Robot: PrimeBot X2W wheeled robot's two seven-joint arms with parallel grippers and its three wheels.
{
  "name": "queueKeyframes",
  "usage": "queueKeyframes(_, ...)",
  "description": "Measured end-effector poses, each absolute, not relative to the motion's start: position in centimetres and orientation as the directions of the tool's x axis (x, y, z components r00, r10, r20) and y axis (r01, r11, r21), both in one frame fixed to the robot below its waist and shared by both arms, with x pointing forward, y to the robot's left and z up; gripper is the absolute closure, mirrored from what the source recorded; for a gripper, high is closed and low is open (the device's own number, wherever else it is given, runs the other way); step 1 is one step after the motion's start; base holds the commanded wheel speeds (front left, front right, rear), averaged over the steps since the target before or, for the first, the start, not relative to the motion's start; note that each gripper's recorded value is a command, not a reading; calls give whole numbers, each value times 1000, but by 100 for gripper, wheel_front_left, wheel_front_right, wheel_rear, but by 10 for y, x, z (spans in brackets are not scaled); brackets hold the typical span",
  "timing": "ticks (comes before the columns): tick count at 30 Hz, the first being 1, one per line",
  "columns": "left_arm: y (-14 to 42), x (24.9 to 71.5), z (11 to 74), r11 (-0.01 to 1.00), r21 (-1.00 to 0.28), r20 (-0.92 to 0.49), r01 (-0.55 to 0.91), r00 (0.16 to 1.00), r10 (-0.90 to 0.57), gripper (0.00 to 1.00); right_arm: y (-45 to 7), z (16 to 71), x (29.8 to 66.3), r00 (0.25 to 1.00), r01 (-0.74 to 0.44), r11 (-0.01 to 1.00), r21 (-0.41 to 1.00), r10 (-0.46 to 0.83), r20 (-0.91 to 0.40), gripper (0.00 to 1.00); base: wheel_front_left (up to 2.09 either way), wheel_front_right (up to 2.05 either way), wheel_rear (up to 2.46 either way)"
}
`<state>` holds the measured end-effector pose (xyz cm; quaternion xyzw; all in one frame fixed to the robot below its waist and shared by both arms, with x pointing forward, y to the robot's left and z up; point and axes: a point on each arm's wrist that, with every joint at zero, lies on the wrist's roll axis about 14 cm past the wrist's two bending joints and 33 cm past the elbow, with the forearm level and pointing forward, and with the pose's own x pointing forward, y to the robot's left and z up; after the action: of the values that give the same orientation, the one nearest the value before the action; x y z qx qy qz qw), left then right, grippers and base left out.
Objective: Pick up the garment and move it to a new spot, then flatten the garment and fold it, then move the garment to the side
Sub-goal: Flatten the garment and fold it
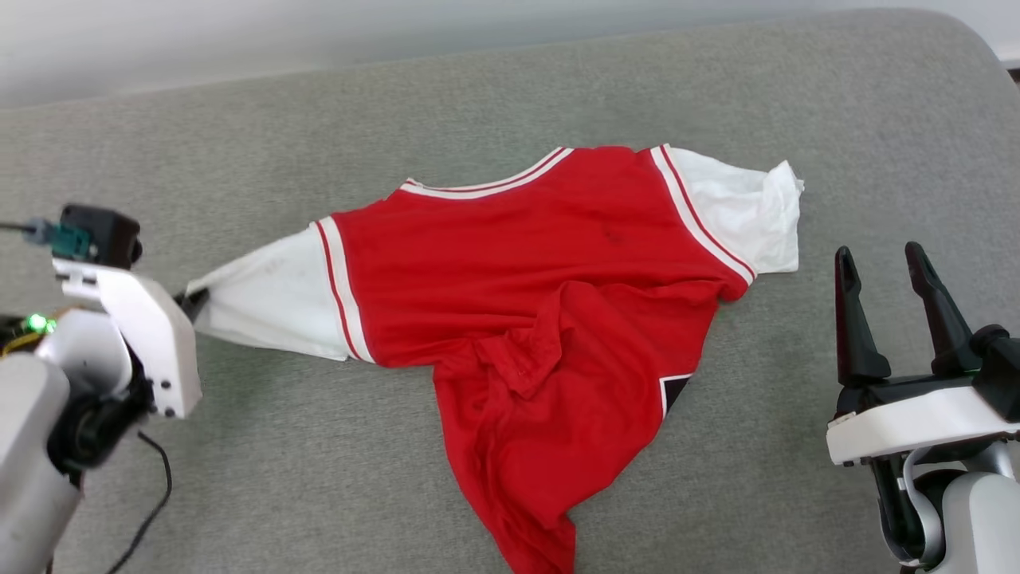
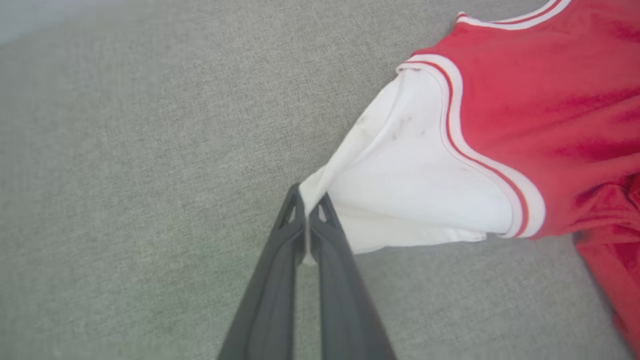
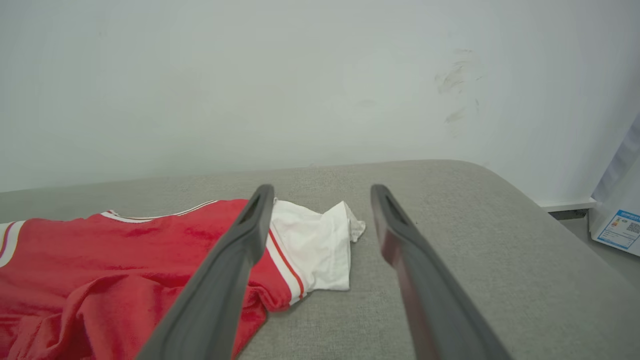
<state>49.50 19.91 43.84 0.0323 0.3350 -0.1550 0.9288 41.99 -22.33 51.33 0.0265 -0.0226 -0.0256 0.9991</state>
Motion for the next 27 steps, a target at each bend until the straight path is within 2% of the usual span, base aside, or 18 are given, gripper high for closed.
queueKeyframes(6, 197, 459, 425, 950, -82, -637, 301, 717, -282, 100, -212, 509, 422, 999, 20, 998, 63, -22, 24, 0, 0, 0, 0)
queueKeyframes(7, 194, 455, 423, 948, -91, -634, 304, 717, -290, 84, -211, 509, 422, 1000, 17, 998, 63, -18, 20, 0, 0, 0, 0)
queueKeyframes(8, 191, 453, 424, 947, -97, -624, 305, 723, -297, 24, -210, 508, 423, 1000, 13, 998, 60, -14, 16, 0, 0, 0, 0)
queueKeyframes(9, 190, 454, 427, 947, -98, -604, 305, 738, -300, 0, -209, 509, 423, 1000, 11, 998, 60, -12, 16, 0, 0, 0, 0)
queueKeyframes(13, 190, 466, 452, 955, -68, -474, 290, 833, -287, 0, -205, 511, 424, 1000, 1, 998, 61, -2, 17, 0, 0, 0, 0)
queueKeyframes(18, 199, 484, 515, 972, -14, -145, 234, 961, -234, 0, -203, 521, 422, 999, -7, 998, 60, 5, 44, 0, 0, 0, 0)
queueKeyframes(21, 202, 477, 542, 978, 23, 26, 206, 978, -206, 0, -201, 525, 419, 999, -13, 998, 61, 9, 51, 0, 0, 0, 0)
queueKeyframes(27, 201, 450, 586, 991, 13, 223, 133, 966, -133, 0, -197, 530, 415, 998, -25, 998, 63, 21, 65, 0, 0, 0, 0)
